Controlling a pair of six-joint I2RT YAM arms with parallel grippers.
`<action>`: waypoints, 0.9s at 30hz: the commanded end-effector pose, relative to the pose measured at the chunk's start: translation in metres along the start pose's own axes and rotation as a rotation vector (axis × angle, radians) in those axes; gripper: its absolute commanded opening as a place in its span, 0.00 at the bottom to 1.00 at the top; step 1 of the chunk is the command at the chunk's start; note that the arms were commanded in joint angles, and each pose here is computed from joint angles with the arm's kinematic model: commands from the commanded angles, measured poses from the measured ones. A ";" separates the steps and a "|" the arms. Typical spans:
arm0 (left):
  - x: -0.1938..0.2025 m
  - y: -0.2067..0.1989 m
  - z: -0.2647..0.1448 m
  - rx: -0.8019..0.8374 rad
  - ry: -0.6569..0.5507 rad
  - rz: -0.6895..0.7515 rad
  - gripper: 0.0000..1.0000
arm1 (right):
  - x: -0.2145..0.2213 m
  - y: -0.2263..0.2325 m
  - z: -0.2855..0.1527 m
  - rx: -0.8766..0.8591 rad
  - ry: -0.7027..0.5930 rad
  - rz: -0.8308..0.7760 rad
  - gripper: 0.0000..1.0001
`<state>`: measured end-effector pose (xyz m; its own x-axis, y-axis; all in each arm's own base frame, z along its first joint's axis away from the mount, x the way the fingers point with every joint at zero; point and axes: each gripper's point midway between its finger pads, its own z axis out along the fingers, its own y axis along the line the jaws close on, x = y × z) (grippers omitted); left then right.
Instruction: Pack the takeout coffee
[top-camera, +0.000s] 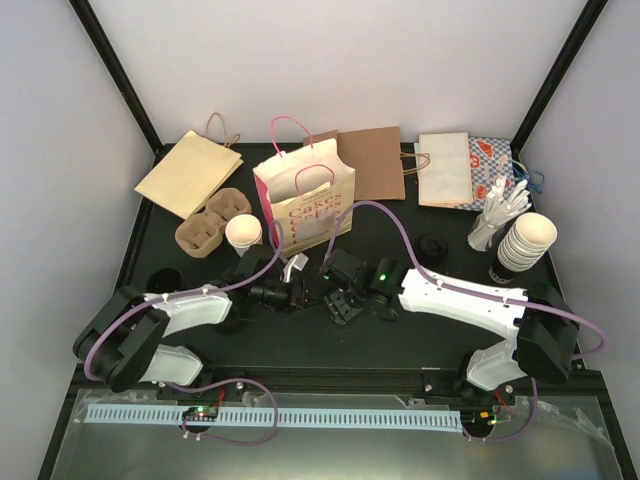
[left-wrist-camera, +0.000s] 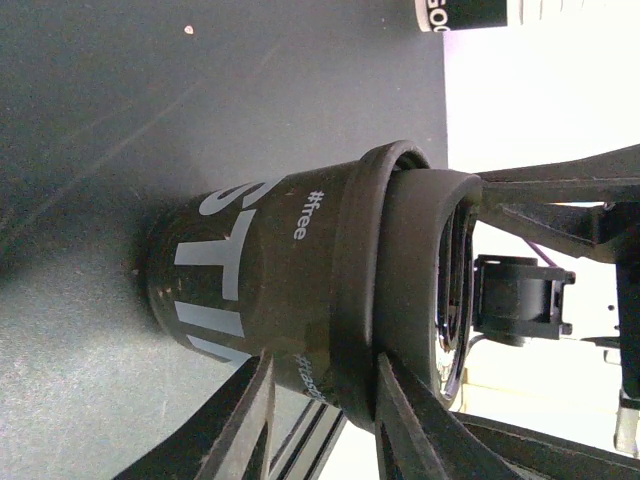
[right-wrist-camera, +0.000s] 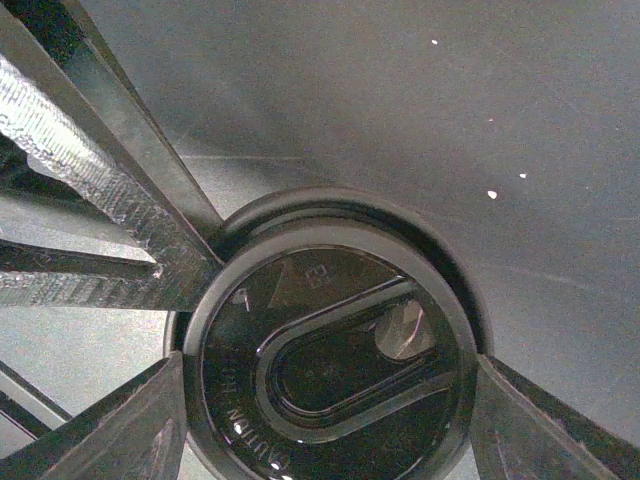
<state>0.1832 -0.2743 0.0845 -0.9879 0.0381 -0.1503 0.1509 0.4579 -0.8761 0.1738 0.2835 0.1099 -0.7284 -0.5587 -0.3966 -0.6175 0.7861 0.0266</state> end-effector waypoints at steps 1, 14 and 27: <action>0.029 0.084 0.004 -0.249 -0.010 -0.197 0.27 | 0.057 0.008 0.035 -0.057 0.244 -0.025 0.73; 0.029 0.080 0.000 -0.248 -0.042 -0.192 0.23 | 0.063 0.010 0.042 -0.064 0.279 -0.035 0.74; -0.024 -0.019 -0.035 -0.074 -0.193 0.091 0.38 | 0.055 0.007 0.033 -0.071 0.216 -0.110 0.75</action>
<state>0.1910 -0.2570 0.1056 -0.9608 -0.0751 -0.2670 0.1947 0.5030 -0.8420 0.1820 0.2980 0.1124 -0.6704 -0.5921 -0.4472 -0.6744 0.7376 0.0344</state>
